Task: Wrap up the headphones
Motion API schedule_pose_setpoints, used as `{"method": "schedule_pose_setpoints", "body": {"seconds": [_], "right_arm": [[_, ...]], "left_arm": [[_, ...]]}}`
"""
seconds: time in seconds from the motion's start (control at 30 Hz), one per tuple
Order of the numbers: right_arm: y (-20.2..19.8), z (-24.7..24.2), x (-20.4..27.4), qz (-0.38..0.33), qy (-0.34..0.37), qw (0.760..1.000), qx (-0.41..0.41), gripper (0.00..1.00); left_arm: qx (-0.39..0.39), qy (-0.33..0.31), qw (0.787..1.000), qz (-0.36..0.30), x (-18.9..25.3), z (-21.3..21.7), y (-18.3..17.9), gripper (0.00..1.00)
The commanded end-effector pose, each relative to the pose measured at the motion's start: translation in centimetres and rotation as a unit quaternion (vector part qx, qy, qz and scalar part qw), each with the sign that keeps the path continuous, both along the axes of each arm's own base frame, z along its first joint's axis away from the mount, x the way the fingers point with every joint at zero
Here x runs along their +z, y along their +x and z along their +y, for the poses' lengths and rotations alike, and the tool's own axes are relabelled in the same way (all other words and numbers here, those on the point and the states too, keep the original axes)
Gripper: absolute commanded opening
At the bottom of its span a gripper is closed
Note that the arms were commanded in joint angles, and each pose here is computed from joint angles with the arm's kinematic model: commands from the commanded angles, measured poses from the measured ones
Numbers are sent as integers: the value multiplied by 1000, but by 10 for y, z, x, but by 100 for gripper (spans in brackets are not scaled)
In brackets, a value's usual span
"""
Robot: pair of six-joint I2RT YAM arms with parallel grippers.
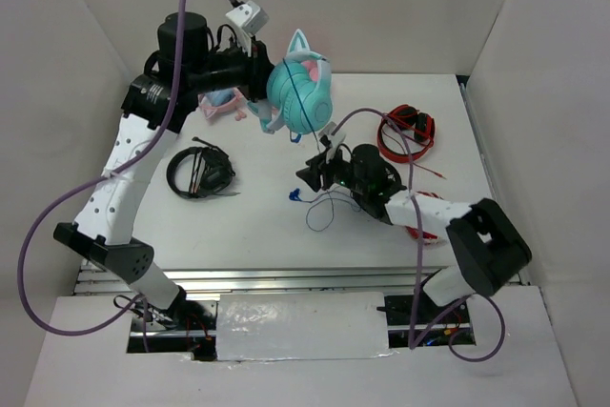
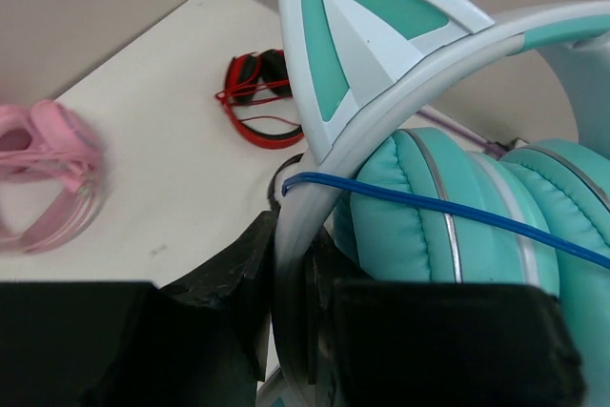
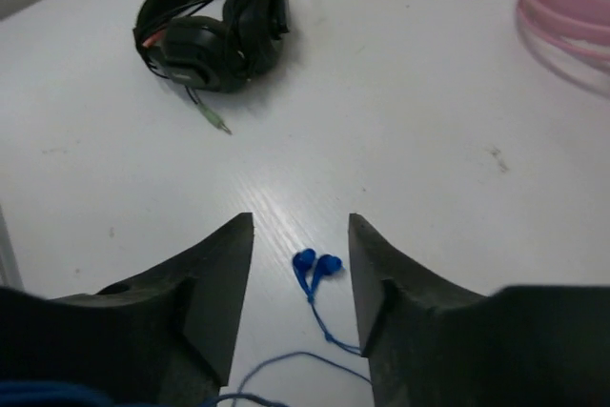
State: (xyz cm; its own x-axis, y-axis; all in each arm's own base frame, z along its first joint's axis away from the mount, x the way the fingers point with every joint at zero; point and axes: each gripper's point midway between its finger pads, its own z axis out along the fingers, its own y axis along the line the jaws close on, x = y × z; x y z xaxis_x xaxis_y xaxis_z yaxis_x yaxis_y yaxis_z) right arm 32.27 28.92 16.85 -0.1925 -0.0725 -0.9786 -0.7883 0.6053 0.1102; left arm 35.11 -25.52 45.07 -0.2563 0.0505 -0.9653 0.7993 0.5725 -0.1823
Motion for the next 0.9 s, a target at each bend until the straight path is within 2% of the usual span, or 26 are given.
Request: {"method": "schedule_pose_setpoints", "body": {"seconds": [0.0,0.07,0.17,0.27,0.3,0.33,0.37,0.4,0.43,0.47,0.57,0.7,0.87], "right_arm": [[17,33,48,-66,81,994,36,55],[25,48,34,-37,81,995,52,61],[32,67,20,-1,108,992,60,63],[52,77,30,4,125,992,28,38],[59,76,39,6,141,990,15,7],[66,74,37,18,136,990,6,0],[83,69,59,8,141,990,9,0],[91,65,64,4,129,992,15,0],[97,61,51,29,104,994,17,0],[117,48,68,15,102,995,2,0],[151,6,67,14,74,996,-54,0],[170,-54,89,-15,49,993,-110,0],[180,-103,122,-49,-3,986,-162,0]], "left_arm": [[-77,-55,994,-52,62,-8,-48,0],[-91,-58,992,-65,76,-7,-59,0],[-121,-70,988,-71,87,-10,-75,0],[-181,-79,978,-66,86,-17,-95,0],[-197,-78,975,-67,84,-19,-100,0],[-216,-75,971,-67,81,-21,-108,0],[-228,-65,968,-79,76,-22,-109,0],[-244,-57,964,-87,72,-24,-115,0],[-264,-40,958,-106,59,-26,-119,0],[-259,-38,960,-102,52,-28,-117,0],[-240,0,966,-99,14,-39,-106,0],[-240,50,967,-73,-35,-53,-95,0],[-281,138,946,-87,-100,-71,-97,0]]}}
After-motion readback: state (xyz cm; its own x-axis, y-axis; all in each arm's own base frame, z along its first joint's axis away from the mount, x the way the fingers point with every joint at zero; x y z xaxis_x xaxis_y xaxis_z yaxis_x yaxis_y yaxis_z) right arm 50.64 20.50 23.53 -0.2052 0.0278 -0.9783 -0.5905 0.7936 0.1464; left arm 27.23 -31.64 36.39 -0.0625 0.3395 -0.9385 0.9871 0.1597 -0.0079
